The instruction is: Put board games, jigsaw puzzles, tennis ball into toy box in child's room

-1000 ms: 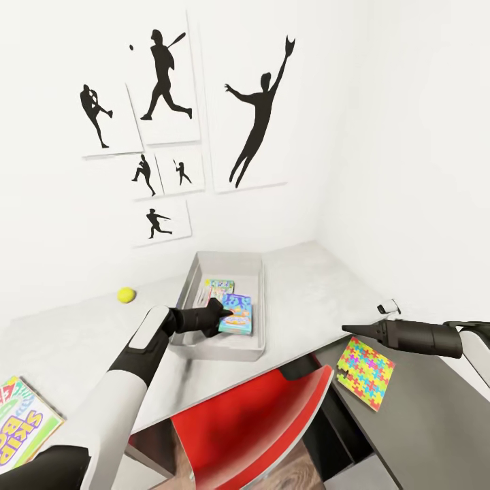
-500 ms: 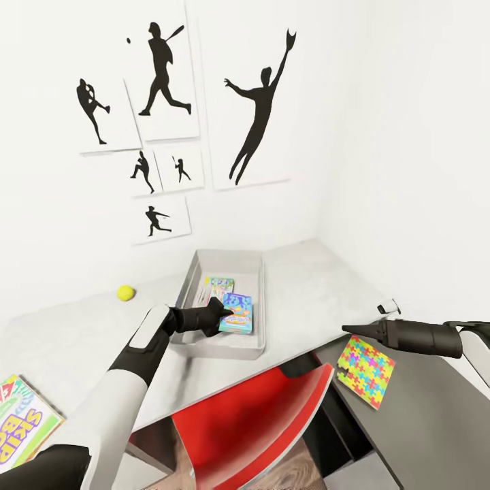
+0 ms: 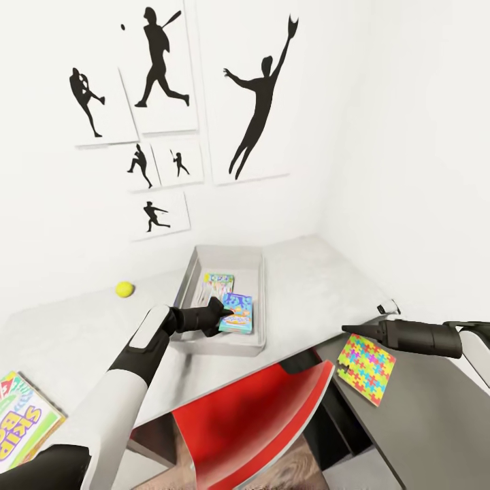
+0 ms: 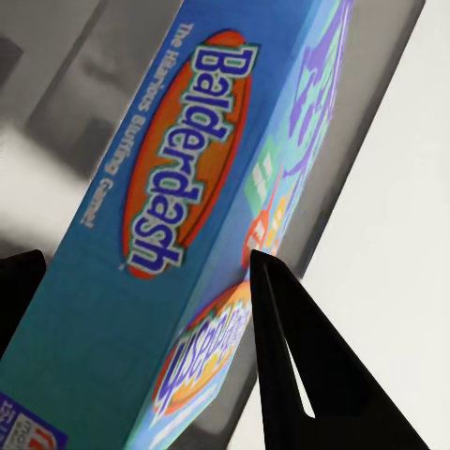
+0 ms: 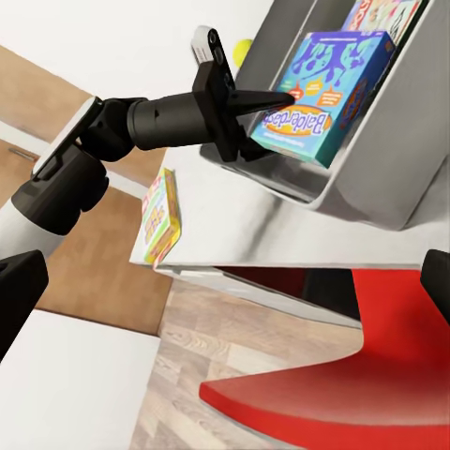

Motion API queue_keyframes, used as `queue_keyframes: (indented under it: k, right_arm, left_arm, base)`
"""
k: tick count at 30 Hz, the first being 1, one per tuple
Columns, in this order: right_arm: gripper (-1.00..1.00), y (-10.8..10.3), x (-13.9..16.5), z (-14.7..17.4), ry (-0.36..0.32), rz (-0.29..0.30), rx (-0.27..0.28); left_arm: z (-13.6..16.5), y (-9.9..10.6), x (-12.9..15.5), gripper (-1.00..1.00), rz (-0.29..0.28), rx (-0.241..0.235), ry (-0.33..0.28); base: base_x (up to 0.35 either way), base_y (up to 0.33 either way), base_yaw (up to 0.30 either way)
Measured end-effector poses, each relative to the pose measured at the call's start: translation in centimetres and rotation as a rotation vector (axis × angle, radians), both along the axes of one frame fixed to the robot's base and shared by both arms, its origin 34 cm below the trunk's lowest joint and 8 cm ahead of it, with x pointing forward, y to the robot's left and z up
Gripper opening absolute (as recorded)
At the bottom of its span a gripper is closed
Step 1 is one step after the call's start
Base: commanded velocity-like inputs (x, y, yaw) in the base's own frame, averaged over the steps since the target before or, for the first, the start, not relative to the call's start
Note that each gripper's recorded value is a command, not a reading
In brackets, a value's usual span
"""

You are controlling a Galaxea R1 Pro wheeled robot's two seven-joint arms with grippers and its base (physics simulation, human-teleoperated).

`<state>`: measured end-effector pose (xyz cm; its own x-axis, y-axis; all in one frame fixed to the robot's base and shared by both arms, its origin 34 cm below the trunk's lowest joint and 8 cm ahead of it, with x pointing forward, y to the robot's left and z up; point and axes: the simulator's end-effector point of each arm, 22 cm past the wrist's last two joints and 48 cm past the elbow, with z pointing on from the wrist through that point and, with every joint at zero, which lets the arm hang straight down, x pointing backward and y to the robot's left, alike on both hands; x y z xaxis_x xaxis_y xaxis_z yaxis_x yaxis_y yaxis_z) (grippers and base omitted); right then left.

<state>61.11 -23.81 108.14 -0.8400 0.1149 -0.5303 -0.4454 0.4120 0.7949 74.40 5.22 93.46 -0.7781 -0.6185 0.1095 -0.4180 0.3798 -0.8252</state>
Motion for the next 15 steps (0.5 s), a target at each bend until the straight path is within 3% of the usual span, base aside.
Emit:
queue_keyframes:
  k: [15]
  right_arm:
    - [1.0,-0.04,0.16,-0.74,0.014,-0.002,0.001]
  left_arm:
    - [-1.03,0.0,-0.13,-1.0,0.0,0.0,0.017]
  base:
    - [0.0,0.0,0.0]
